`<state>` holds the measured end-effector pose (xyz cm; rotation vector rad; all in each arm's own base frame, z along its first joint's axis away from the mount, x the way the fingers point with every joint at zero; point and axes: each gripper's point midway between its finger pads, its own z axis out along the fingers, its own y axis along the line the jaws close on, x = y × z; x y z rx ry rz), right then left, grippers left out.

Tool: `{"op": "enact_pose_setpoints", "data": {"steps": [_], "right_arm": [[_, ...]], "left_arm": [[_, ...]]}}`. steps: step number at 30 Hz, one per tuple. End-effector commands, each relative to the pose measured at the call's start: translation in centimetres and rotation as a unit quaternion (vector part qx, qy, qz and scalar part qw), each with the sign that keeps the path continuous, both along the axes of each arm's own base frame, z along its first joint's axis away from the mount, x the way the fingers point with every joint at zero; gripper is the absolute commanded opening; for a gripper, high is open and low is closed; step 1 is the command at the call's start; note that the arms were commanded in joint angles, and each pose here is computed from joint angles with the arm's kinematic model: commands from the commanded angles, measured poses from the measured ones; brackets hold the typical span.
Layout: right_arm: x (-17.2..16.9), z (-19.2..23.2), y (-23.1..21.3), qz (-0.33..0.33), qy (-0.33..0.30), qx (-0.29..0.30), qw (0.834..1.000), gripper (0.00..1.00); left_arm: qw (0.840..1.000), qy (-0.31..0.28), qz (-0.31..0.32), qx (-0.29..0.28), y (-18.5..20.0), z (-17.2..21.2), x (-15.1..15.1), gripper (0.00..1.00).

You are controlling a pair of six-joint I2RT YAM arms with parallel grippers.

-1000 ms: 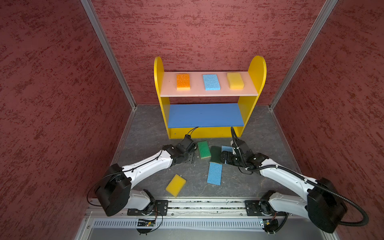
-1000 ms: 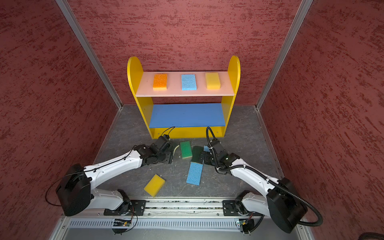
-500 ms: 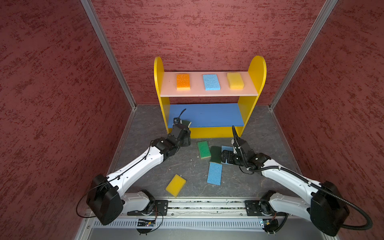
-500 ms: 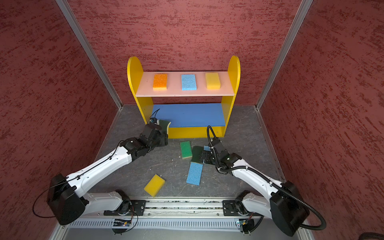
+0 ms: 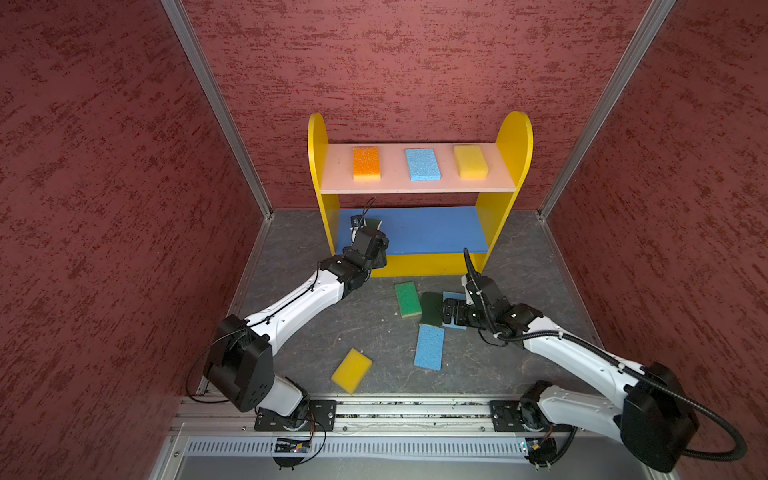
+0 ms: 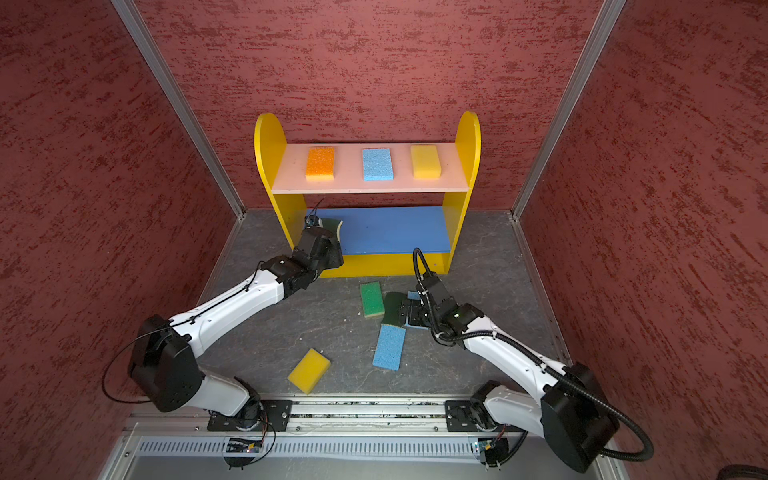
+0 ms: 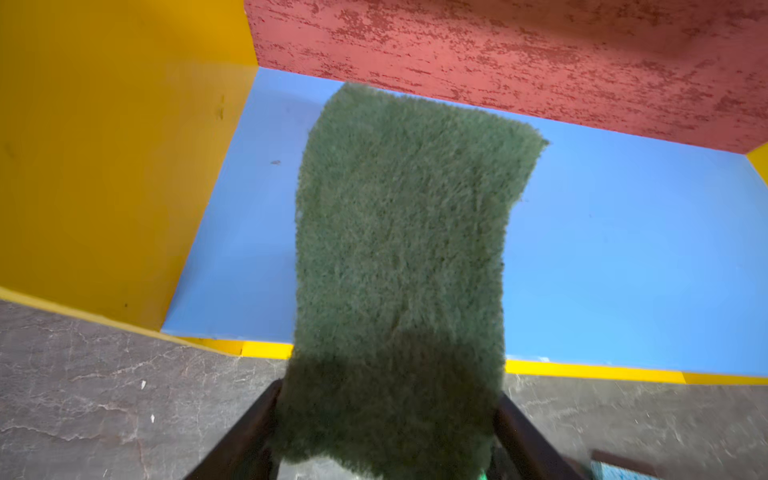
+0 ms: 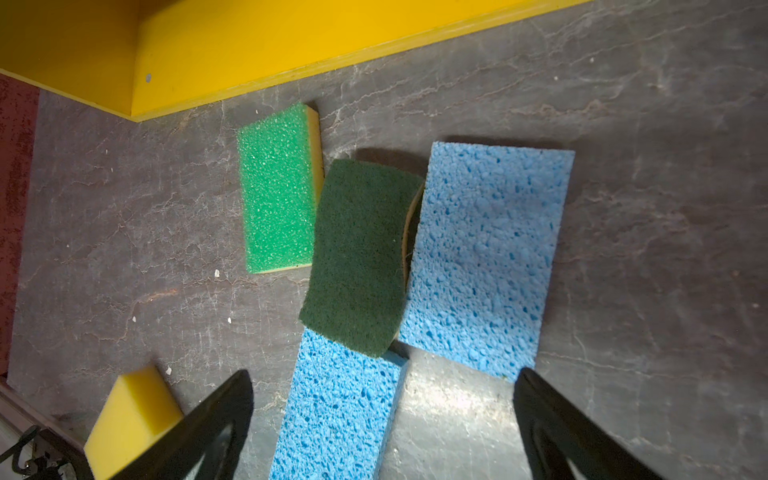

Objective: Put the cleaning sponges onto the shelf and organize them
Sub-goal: 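Carry the green scouring sponge with the left gripper onto the blue shelf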

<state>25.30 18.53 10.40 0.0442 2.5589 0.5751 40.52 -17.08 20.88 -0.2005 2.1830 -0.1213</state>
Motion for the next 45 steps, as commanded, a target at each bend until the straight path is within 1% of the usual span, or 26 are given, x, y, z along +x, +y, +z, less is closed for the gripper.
{"op": "enact_pose_setpoints", "data": {"steps": [1,7,17,23,32,37,45], "right_arm": [[0.7,0.9,0.1,0.003,-0.012,-0.003,1.0,0.99],[0.9,0.6,0.4,0.006,-0.005,-0.004,1.0,0.99],[1.4,0.2,0.9,0.011,0.007,-0.01,1.0,0.99],[1.6,0.0,1.1,0.011,0.012,-0.01,1.0,0.99],[1.6,-0.3,1.2,0.013,0.018,-0.009,1.0,0.99],[1.6,-0.4,1.2,0.013,0.019,-0.009,1.0,0.99],[1.4,-0.4,1.0,0.012,0.018,-0.01,1.0,0.99]], "left_arm": [[0.999,-0.031,0.018,-0.001,0.3,1.2,2.0,0.71],[0.999,-0.032,0.026,0.007,0.5,0.3,3.6,0.71],[0.999,-0.029,0.043,0.016,1.5,-1.1,5.4,0.71],[0.999,-0.021,0.037,0.015,1.5,-1.9,6.3,0.71],[0.999,-0.012,0.046,0.013,1.7,-2.7,6.9,0.74],[0.999,-0.003,0.039,0.003,1.2,-3.2,6.9,0.75],[0.999,-0.006,0.032,-0.014,0.8,-2.7,6.6,0.74]]}}
